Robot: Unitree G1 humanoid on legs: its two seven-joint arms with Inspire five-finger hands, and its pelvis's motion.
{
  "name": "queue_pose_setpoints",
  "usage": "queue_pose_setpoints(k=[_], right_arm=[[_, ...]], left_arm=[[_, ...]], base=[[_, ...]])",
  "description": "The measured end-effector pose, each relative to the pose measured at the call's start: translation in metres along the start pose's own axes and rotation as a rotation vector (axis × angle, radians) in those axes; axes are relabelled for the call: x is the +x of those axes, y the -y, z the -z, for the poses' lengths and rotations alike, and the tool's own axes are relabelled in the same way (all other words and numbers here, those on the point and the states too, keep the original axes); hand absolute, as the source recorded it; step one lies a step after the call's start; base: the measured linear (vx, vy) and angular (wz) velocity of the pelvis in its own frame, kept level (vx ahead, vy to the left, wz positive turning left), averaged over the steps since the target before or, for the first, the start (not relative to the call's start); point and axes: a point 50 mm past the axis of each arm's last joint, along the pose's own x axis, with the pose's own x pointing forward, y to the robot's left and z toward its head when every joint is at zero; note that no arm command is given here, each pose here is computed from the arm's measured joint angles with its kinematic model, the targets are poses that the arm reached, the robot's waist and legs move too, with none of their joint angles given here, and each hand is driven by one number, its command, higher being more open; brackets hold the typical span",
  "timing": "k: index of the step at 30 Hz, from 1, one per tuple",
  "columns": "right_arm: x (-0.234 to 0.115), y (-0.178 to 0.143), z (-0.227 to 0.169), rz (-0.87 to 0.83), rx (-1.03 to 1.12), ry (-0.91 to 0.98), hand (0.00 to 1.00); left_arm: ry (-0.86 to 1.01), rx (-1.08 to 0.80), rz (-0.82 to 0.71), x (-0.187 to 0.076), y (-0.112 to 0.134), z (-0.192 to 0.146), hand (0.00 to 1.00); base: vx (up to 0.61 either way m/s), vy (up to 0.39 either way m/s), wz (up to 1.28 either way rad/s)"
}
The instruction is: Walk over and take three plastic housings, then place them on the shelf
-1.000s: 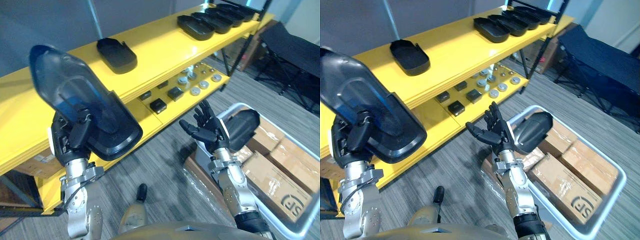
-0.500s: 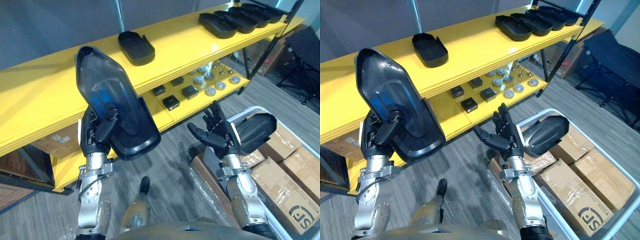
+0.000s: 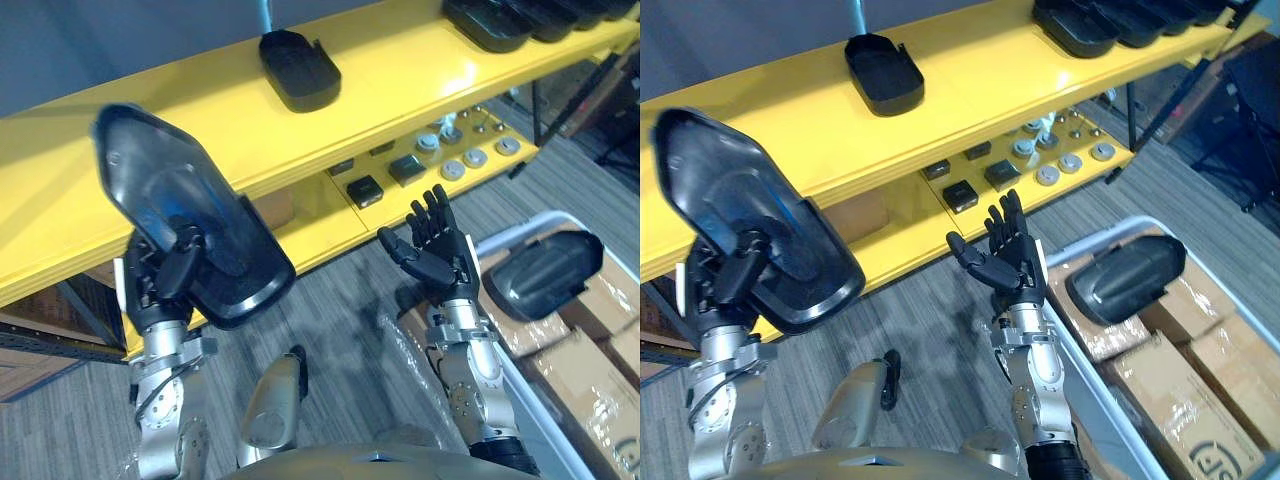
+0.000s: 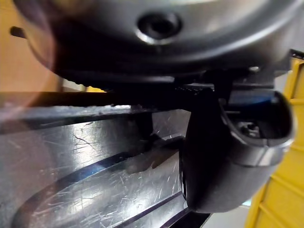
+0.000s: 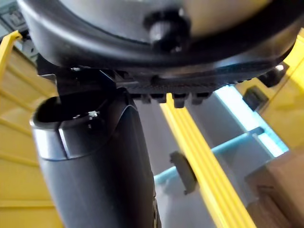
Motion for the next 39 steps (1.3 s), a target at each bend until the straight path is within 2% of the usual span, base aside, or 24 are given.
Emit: queue_pose_setpoints(k=[3, 6, 11, 14, 19, 25, 30, 31, 36, 39], right_arm=[[0.000, -0.003, -0.004, 0.013, 0.003, 0.045, 1.00], [0.009, -0.010, -0.013, -0.052, -0.066, 0.089, 1.00], [0.025, -0.018, -0.060, -0.214, -0.166, 0.284, 1.00], [0.025, -0.015, -0.077, -0.222, -0.201, 0.373, 1.00], [0.031, -0.002, -0.098, -0.208, -0.287, 0.431, 1.00], [0.021, -0.005, -0.119, -0.235, -0.307, 0.507, 1.00], [0.011, 0.011, -0.124, -0.123, -0.268, 0.529, 1.00], [0.010, 0.013, -0.122, -0.113, -0.196, 0.541, 1.00], [0.009, 0.006, -0.095, -0.057, -0.043, 0.491, 1.00], [0.004, -0.002, -0.070, -0.055, 0.014, 0.398, 1.00]], left_arm=[[0.020, 0.022, 0.006, 0.002, -0.005, -0.005, 0.00], [0.020, 0.011, 0.005, 0.003, -0.002, -0.004, 0.00], [0.043, -0.049, 0.020, 0.019, 0.017, 0.000, 0.00], [0.022, -0.035, 0.022, 0.024, 0.016, 0.007, 0.00], [-0.045, -0.049, 0.008, 0.012, 0.015, 0.017, 0.00], [-0.050, -0.083, 0.019, 0.012, 0.018, 0.018, 0.00], [-0.030, -0.037, 0.098, 0.013, 0.025, 0.017, 0.00], [-0.017, 0.022, 0.114, 0.014, 0.026, 0.016, 0.00], [0.016, 0.128, 0.196, 0.020, 0.022, 0.007, 0.00], [0.041, 0.183, 0.268, 0.025, 0.020, -0.001, 0.00]], base=[[0.37, 0.123, 0.49], [0.36, -0.019, 0.30], [0.29, -0.115, 0.48], [0.26, -0.346, 0.97], [0.19, -0.283, 0.60], [0.07, -0.028, 0.65], [-0.06, 0.226, 0.73], [-0.09, 0.488, -0.12], [-0.03, 0.354, -0.31], [0.09, 0.130, -0.33]])
